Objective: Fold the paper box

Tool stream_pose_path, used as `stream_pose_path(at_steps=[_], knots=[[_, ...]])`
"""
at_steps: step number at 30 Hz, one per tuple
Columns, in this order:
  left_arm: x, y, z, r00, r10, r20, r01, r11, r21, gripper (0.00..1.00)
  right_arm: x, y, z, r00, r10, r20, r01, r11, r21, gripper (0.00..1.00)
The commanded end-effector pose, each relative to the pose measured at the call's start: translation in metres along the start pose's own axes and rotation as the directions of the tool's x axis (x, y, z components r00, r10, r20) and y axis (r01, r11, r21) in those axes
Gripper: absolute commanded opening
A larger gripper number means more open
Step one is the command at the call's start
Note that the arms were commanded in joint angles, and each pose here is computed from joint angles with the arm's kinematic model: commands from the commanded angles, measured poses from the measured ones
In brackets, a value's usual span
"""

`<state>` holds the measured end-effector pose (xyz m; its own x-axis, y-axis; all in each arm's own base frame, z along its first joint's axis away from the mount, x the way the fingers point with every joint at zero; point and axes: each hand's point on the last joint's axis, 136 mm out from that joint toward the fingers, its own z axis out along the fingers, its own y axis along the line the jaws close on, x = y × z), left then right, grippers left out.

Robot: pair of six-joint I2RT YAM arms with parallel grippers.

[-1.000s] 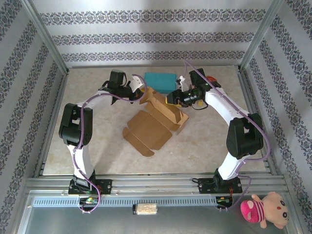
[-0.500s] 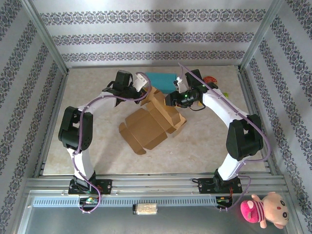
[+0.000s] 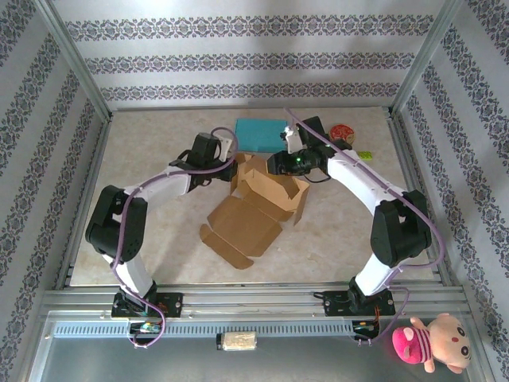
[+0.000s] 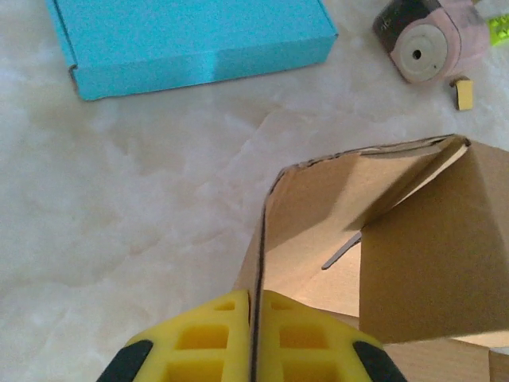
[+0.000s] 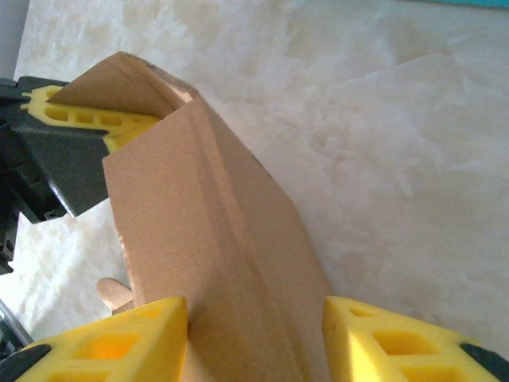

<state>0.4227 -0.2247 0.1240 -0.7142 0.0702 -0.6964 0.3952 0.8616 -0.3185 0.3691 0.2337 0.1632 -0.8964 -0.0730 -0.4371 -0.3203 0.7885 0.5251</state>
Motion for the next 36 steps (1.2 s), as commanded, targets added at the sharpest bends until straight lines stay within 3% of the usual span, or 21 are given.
stream_pose_path(at_steps=[1,4,8,11,19,25,30,36], knots=[[-0.008,-0.016,-0.011,0.991,-0.048,0.129,0.047,0.999,0.008,0.0,0.011,-0.001,-0.001,0.999,-0.046,-0.003,0.046,0.998,0.041,0.47],[0.002,-0.013,-0.011,0.984,-0.054,0.172,0.056,0.998,-0.007,0.0,0.013,0.002,-0.004,0.997,-0.08,0.006,0.08,0.996,0.041,0.49],[0.001,-0.02,-0.012,0.979,-0.014,0.202,0.016,1.0,-0.006,0.0,0.014,0.014,-0.015,0.989,-0.149,-0.006,0.149,0.989,0.0,0.67],[-0.001,-0.021,-0.01,0.981,0.022,0.192,-0.02,1.0,-0.013,0.0,0.02,0.018,-0.017,0.984,-0.17,-0.054,0.169,0.985,-0.019,0.74],[-0.005,-0.02,-0.012,0.978,0.105,0.179,-0.098,0.994,-0.047,0.0,0.017,0.04,-0.019,0.988,-0.129,-0.086,0.113,0.979,-0.168,0.8],[-0.005,-0.02,-0.015,0.97,0.181,0.162,-0.172,0.983,-0.066,0.0,-0.002,0.039,-0.033,0.992,-0.11,-0.069,0.097,0.983,-0.158,0.87],[-0.011,-0.023,-0.018,0.961,0.211,0.177,-0.202,0.977,-0.064,0.0,0.007,0.041,-0.034,0.981,-0.148,-0.128,0.122,0.975,-0.188,0.94],[-0.016,-0.031,-0.017,0.956,0.223,0.193,-0.221,0.975,-0.031,0.0,0.012,0.025,-0.028,0.97,-0.165,-0.18,0.136,0.977,-0.163,0.94]])
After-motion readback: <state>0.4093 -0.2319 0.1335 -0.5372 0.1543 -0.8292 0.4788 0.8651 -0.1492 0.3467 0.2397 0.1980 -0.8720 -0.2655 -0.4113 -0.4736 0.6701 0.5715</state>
